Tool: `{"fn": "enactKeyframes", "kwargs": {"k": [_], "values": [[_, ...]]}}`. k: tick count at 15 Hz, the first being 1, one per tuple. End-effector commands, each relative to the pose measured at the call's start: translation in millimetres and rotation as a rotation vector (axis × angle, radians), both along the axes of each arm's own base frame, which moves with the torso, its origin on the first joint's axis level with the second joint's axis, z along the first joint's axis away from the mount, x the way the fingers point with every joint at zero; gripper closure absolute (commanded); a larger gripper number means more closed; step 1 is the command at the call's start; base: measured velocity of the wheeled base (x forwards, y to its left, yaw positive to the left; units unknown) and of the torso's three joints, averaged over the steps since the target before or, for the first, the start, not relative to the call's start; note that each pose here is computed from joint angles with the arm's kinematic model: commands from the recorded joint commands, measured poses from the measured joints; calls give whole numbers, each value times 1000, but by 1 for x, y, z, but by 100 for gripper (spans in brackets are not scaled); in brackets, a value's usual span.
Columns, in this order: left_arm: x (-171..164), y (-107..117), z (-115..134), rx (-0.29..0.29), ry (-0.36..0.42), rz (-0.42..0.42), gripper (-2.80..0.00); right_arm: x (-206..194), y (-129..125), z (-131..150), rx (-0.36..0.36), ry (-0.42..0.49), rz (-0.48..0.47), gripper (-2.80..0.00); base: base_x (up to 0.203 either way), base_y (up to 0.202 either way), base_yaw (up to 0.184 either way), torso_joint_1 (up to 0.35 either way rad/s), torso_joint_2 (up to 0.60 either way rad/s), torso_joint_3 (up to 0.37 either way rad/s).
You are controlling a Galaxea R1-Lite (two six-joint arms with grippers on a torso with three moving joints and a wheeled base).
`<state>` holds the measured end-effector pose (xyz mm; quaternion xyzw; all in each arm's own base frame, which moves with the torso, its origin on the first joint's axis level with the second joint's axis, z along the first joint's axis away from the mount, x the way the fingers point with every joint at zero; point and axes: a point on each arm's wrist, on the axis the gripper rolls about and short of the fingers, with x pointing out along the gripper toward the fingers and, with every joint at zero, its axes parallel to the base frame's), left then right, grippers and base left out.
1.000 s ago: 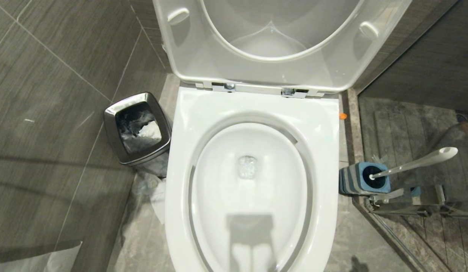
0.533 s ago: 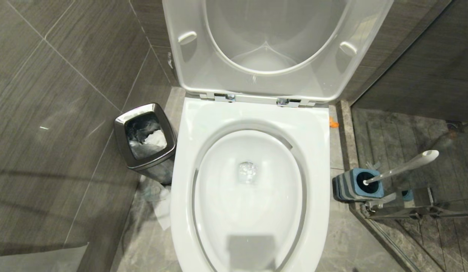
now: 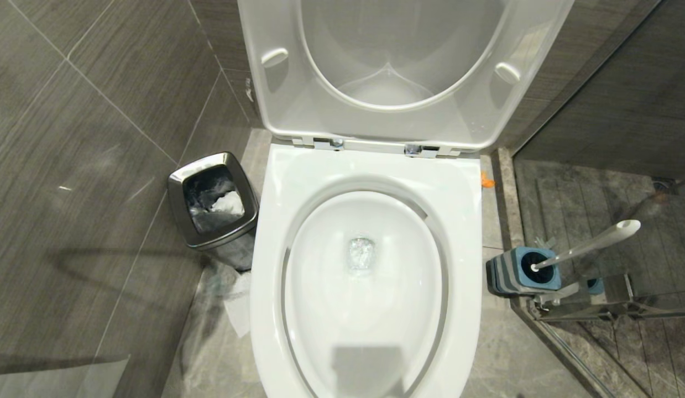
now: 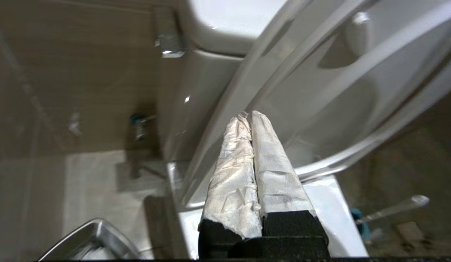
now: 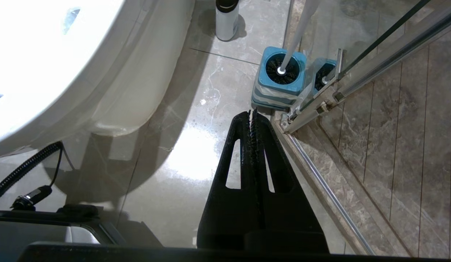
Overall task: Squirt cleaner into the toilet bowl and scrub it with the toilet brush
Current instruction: Close the toilet lid
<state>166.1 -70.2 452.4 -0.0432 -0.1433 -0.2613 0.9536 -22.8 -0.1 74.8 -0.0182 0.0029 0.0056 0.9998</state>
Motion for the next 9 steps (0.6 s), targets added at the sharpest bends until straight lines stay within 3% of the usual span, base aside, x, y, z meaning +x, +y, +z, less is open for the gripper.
{"fn": "enactKeyframes", "kwargs": {"k": [1, 5, 9], "values": [[10, 10, 0, 52, -24, -150, 0, 0, 0, 0, 0, 1, 1, 0, 0, 0, 0, 0, 0, 0], [36, 3, 2, 36, -130, -170, 0, 0, 0, 0, 0, 2, 1, 0, 0, 0, 0, 0, 0, 0], [39, -3, -8, 92, -129, -142, 0, 0, 0, 0, 0, 0, 1, 0, 0, 0, 0, 0, 0, 0]]}}
